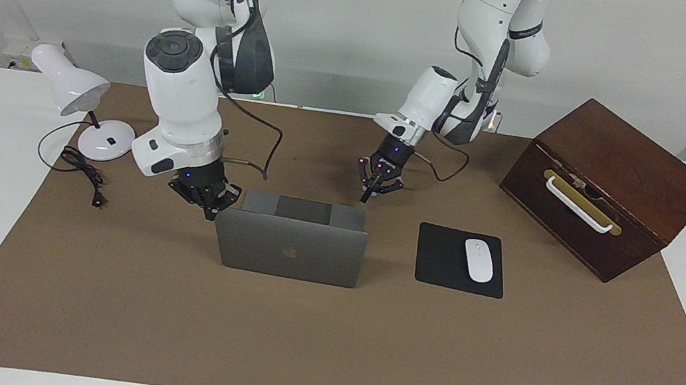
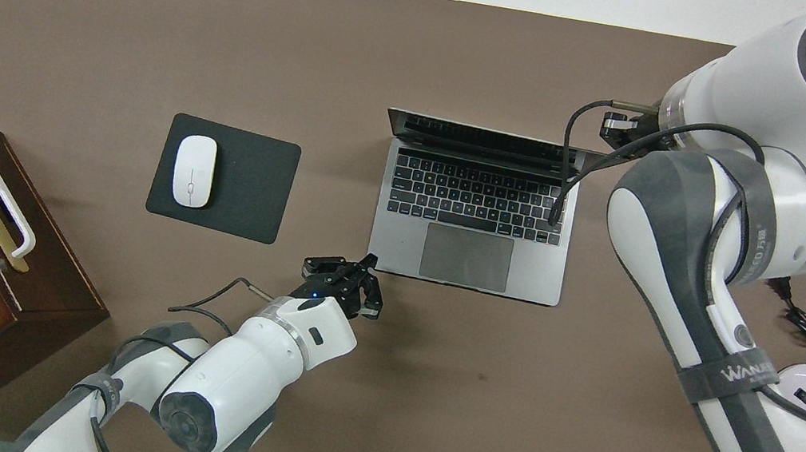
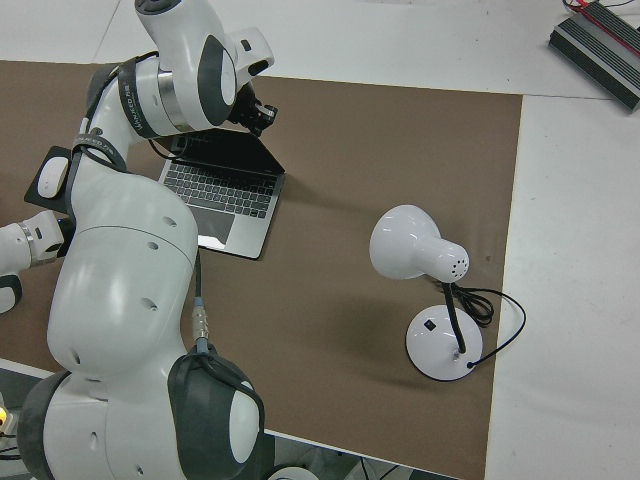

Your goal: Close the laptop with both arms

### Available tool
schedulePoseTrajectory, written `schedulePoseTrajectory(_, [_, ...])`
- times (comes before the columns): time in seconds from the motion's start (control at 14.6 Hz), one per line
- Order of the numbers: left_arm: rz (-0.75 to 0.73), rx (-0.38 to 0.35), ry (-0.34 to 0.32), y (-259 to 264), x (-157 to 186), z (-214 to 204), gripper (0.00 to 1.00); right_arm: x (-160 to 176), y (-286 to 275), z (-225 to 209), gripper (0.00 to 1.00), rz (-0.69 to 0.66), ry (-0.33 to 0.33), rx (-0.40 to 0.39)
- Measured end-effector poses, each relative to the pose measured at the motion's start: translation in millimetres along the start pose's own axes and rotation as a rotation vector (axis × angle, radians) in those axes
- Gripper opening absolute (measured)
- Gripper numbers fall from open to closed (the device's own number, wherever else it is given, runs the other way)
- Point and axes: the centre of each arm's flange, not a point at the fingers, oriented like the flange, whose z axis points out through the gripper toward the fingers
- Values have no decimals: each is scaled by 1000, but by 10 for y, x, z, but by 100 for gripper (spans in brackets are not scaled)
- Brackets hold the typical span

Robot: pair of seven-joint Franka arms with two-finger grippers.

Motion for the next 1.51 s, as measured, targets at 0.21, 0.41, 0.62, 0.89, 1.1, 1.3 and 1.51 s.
schedulePoseTrajectory(0.21, [-7,3,-2,-5,17,77,1,42,81,-331,1,-24,-18,-9])
schedulePoseTrajectory(0.41, [-10,8,-12,-13,-4,162,1,78,128,-531,1,-55,-23,-11])
schedulePoseTrajectory(0.62, [-16,13,-22,-25,-25,250,1,111,-199,-795,1,-104,5,5])
schedulePoseTrajectory(0.89, [-20,17,-26,-33,-24,328,1,-102,-1006,-907,1,-223,48,34])
schedulePoseTrajectory(1.1, [-21,17,-25,-34,-18,335,1,-347,-1471,-921,1,-297,65,25])
schedulePoseTrajectory(1.3, [-18,21,-34,-50,-67,382,1,-320,-1572,-871,1,-313,113,13])
schedulePoseTrajectory(1.51, [-1,20,-34,-49,-69,384,1,-107,-1446,-763,1,-282,145,11])
